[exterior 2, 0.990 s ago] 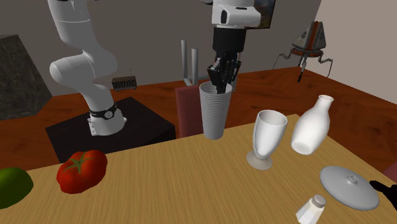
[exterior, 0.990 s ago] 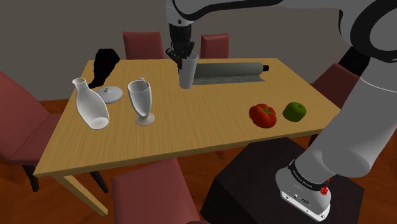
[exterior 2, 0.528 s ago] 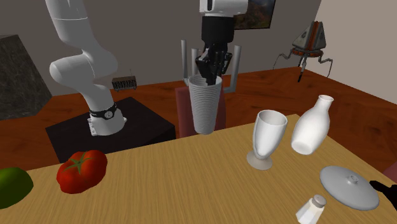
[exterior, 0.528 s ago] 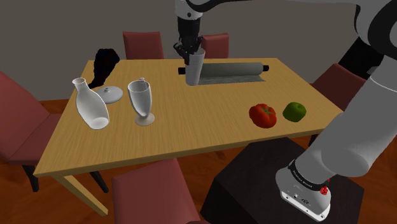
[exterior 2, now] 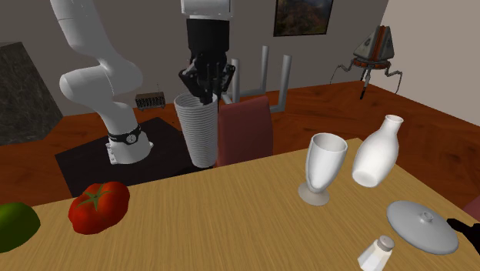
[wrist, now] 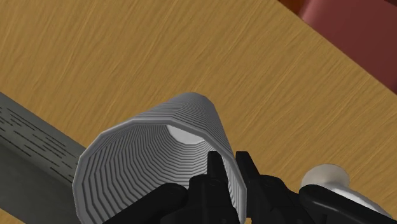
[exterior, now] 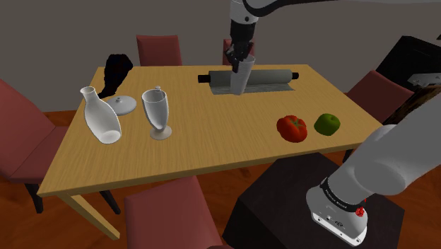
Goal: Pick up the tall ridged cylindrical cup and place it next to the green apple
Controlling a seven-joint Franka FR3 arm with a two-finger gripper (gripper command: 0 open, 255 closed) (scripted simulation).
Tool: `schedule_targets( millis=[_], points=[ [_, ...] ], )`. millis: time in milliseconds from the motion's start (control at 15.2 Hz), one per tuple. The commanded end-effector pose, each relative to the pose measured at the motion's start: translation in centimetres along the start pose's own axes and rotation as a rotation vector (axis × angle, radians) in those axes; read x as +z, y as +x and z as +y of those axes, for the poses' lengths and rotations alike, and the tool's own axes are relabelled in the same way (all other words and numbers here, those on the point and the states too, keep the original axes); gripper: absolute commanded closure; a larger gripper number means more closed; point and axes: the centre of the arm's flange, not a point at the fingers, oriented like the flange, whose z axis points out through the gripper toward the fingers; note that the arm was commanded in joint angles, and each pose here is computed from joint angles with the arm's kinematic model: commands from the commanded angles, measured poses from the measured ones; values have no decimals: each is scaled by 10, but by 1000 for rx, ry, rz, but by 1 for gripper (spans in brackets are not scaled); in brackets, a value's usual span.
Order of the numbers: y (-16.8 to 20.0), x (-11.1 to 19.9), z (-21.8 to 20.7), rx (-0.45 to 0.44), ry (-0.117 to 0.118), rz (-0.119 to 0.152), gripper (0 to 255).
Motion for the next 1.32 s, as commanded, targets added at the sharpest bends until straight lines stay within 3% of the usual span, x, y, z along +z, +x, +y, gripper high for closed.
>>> schedule_targets(
  millis=[0, 1254],
  points=[
    [-18, 1, 18, -1, 0, 0, 255],
    [-190, 14, 201, -1, 0, 0, 255]
  ],
)
